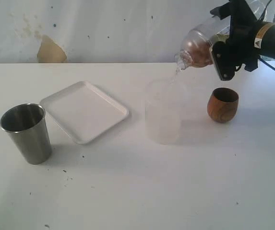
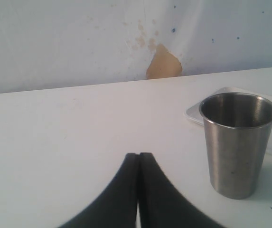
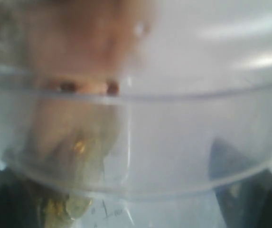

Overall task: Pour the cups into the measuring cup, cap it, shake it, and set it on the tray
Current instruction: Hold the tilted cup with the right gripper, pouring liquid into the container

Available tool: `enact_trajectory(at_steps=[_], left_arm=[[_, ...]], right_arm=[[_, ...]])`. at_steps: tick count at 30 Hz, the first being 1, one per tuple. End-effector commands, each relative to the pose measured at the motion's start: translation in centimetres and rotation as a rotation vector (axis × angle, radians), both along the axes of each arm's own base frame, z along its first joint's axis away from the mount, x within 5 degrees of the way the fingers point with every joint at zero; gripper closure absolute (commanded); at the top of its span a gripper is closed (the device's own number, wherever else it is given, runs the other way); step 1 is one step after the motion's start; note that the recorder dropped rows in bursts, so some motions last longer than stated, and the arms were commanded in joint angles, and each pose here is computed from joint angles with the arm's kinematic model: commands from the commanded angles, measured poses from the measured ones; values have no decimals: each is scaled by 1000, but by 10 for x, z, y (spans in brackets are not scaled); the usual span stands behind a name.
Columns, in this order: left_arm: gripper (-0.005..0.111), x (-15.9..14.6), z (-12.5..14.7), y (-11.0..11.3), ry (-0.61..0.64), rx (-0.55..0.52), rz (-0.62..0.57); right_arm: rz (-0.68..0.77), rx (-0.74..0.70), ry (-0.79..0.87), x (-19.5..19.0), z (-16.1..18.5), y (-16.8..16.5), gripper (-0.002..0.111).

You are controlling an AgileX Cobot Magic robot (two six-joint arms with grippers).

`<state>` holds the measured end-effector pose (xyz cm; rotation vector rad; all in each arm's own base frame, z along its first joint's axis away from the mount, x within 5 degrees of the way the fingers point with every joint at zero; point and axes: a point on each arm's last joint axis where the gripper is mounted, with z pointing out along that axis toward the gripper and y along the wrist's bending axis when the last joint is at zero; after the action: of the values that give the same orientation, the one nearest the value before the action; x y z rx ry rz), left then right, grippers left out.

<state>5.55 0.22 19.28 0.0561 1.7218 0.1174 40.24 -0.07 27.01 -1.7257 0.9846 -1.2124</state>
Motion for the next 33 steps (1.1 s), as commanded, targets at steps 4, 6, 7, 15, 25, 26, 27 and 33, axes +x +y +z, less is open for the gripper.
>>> enact_trajectory(at_steps=[4,6,7,15,25,26,27,33], left_arm=[[107,0,-1,0,-5,-1,-1],[107,0,-1,0,-5,-1,-1],[107,0,-1,0,-5,-1,-1],[107,0,-1,0,-5,-1,-1],[107,0,-1,0,-5,-1,-1],[107,0,-1,0,-5,-1,-1],[107,0,-1,0,-5,-1,-1],[107,0,-1,0,-5,-1,-1]], right_arm=[[27,-6,-80,-1,15,2,108],[32,-3,-89,-1,16,3,108],[35,-2,-93,-1,16,3,108],[45,3,-108,-1,18,4,108],[66,-10,-139,-1,20,6,108],[67,-10,-141,-1,21,6,108],[67,-10,-141,-1,21,6,108],[70,-10,-145,-1,21,6,108]])
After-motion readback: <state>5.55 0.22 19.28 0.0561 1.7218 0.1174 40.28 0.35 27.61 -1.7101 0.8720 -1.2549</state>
